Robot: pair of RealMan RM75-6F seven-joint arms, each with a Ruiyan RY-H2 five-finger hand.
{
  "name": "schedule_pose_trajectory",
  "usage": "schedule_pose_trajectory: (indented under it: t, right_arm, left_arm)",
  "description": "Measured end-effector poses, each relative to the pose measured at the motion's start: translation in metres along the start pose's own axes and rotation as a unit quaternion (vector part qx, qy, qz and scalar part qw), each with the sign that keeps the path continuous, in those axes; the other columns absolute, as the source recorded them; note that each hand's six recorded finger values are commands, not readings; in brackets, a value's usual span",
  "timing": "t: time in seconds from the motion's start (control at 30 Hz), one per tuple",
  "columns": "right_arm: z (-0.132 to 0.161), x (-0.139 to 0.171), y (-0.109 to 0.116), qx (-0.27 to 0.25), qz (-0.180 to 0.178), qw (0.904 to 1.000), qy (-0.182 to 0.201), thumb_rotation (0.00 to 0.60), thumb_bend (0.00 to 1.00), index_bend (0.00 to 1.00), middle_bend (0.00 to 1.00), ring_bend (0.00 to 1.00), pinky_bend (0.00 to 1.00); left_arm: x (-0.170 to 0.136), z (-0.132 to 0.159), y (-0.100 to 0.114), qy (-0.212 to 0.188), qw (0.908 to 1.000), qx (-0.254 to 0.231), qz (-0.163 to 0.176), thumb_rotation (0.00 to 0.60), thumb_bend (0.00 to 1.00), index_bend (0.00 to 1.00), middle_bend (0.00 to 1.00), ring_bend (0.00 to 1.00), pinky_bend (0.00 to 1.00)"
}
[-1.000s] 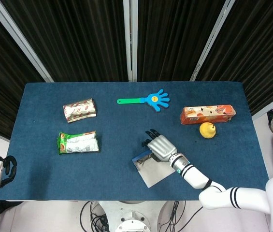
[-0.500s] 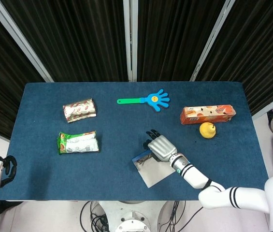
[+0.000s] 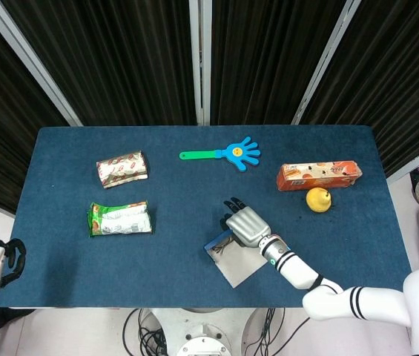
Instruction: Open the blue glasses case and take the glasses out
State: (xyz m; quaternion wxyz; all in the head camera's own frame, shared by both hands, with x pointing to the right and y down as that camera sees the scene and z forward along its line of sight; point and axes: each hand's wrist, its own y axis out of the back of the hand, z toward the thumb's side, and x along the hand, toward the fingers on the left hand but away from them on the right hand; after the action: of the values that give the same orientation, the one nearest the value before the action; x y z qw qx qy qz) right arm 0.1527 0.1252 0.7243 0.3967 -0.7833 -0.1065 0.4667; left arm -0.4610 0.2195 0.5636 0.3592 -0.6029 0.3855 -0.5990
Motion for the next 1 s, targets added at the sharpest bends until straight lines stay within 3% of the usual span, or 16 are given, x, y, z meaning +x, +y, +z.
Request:
schedule_pose_trajectory:
  t: [0.27, 0.57, 0.77, 1.0]
  right_arm:
    - [0.000, -0.006, 0.005, -0.005, -0.020, 0.9997, -0.010, 0.600, 0.48, 0.61, 0.38, 0.07, 0.00]
    - [-0.001, -0.027, 0.022, -0.014, -0.090, 0.9949, -0.043, 0.600, 0.51, 0.66, 0.38, 0.07, 0.00]
    - [-0.008, -0.041, 0.023, 0.015, -0.140, 0.9876, -0.070, 0.600, 0.50, 0.67, 0.38, 0.07, 0.00]
    - [-0.009, -0.043, 0.027, 0.046, -0.224, 0.9706, -0.075, 0.600, 0.50, 0.67, 0.38, 0.08, 0.00]
  left_arm:
    - [0.000, 0.000, 0.000, 0.000, 1.0000, 0.001, 0.000, 0.600, 0.36, 0.68, 0.71, 0.55, 0.42]
    - [0.000, 0.000, 0.000, 0.000, 1.0000, -0.001, -0.001, 0.600, 0.36, 0.68, 0.71, 0.55, 0.42]
    - [0.000, 0.000, 0.000, -0.001, 1.0000, -0.003, -0.002, 0.600, 0.36, 0.68, 0.71, 0.55, 0.42]
    - [0.000, 0.000, 0.000, -0.001, 1.0000, -0.004, -0.003, 0.600, 0.36, 0.68, 0.71, 0.55, 0.42]
